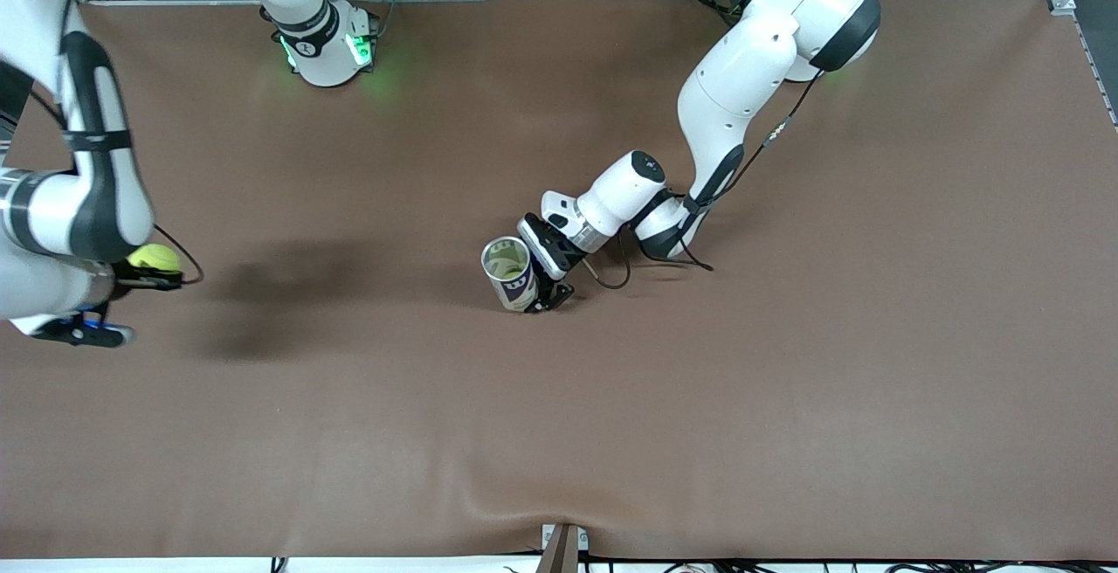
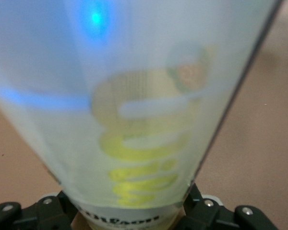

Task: Insert tennis ball vertically with right arm
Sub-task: 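Carry the second ball over the can opening with the right gripper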

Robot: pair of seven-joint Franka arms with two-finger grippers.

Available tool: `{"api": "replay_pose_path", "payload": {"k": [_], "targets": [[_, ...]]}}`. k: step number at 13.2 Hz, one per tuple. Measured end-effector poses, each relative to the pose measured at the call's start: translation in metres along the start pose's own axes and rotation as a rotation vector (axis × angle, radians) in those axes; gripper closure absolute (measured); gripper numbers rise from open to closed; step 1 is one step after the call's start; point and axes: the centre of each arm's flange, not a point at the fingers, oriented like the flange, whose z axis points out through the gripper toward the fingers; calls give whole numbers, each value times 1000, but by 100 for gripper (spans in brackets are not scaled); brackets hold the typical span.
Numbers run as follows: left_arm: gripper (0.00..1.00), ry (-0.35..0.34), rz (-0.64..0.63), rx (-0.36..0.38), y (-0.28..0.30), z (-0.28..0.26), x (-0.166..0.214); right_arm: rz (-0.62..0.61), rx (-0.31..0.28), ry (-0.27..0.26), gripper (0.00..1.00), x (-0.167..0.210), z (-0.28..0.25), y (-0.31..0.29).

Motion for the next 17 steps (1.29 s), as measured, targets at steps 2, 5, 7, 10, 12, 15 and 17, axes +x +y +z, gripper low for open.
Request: {"api": "replay_pose_path", "payload": {"k": [2,5,7,10,12,15,17], "targets": [[14,10,0,2,-1,-1,3,66,21,-19,34,-13,-32,-59],[14,26,2,8,-4,-2,11,178,65,-26,34,-39,-70,-143],[14,21,3,6,-3,-2,8,238,88,-12,34,-60,-87,-203],[14,18,3,4,-2,-2,6,343,146,-1,34,-100,-116,-281],[14,16,3,4,-2,-1,6,402,163,22,34,-127,-133,-322],[14,15,3,3,-1,-1,5,475,214,56,34,-164,-148,-378],[14,15,3,3,-1,-1,5,513,256,90,34,-183,-149,-412]]}}
